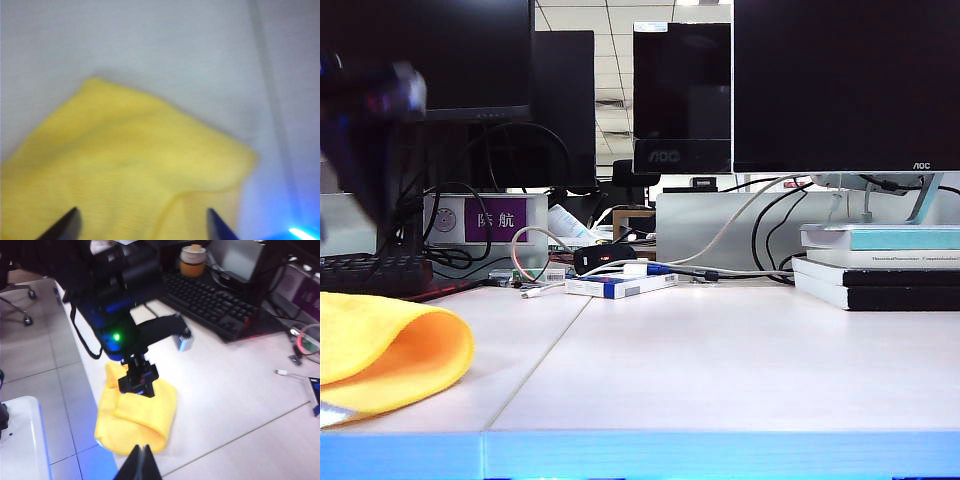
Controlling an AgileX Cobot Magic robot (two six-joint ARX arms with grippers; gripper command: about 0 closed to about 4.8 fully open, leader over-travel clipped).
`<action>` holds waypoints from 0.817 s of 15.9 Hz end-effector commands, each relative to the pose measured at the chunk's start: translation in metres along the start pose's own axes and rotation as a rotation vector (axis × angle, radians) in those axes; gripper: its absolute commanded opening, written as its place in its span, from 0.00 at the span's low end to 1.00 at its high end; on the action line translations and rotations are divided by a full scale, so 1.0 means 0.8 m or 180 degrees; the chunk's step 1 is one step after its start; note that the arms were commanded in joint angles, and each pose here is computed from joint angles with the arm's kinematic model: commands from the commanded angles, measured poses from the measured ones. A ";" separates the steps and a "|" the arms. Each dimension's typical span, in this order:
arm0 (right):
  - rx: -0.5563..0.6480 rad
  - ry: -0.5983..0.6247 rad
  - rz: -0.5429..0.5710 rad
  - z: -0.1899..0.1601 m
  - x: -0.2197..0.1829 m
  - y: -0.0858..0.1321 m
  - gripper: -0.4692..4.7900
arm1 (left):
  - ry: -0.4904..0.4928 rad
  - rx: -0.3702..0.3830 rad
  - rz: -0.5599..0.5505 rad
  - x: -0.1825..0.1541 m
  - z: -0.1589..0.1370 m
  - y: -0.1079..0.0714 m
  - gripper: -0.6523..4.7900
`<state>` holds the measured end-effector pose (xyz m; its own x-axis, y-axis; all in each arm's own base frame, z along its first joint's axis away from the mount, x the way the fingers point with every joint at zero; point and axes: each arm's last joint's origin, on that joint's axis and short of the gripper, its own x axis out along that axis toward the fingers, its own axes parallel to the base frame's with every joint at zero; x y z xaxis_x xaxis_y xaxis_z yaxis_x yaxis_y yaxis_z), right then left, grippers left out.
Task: Wipe the table from back to front using the rag.
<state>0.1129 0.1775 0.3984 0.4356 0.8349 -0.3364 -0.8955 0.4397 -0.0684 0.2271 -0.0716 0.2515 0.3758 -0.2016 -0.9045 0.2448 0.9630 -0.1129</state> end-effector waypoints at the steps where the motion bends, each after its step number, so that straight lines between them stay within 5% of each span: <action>1: -0.0009 -0.0115 -0.0059 0.005 -0.006 -0.003 0.09 | 0.0100 -0.0009 0.0099 0.014 0.005 0.003 0.71; 12: 0.0000 -0.0255 -0.0147 0.010 -0.008 -0.009 0.09 | 0.0610 -0.0031 0.0105 0.091 0.014 0.008 0.67; 13: 0.0000 -0.0256 -0.0147 0.010 -0.008 -0.009 0.09 | 0.0699 -0.0038 0.0113 0.100 0.012 0.009 0.53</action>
<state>0.1186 0.1721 0.4042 0.4802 0.8288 -0.2872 -0.8740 0.4798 -0.0768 0.2660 -0.0814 0.1849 0.1868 -0.1205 -0.9750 0.2203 0.9723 -0.0780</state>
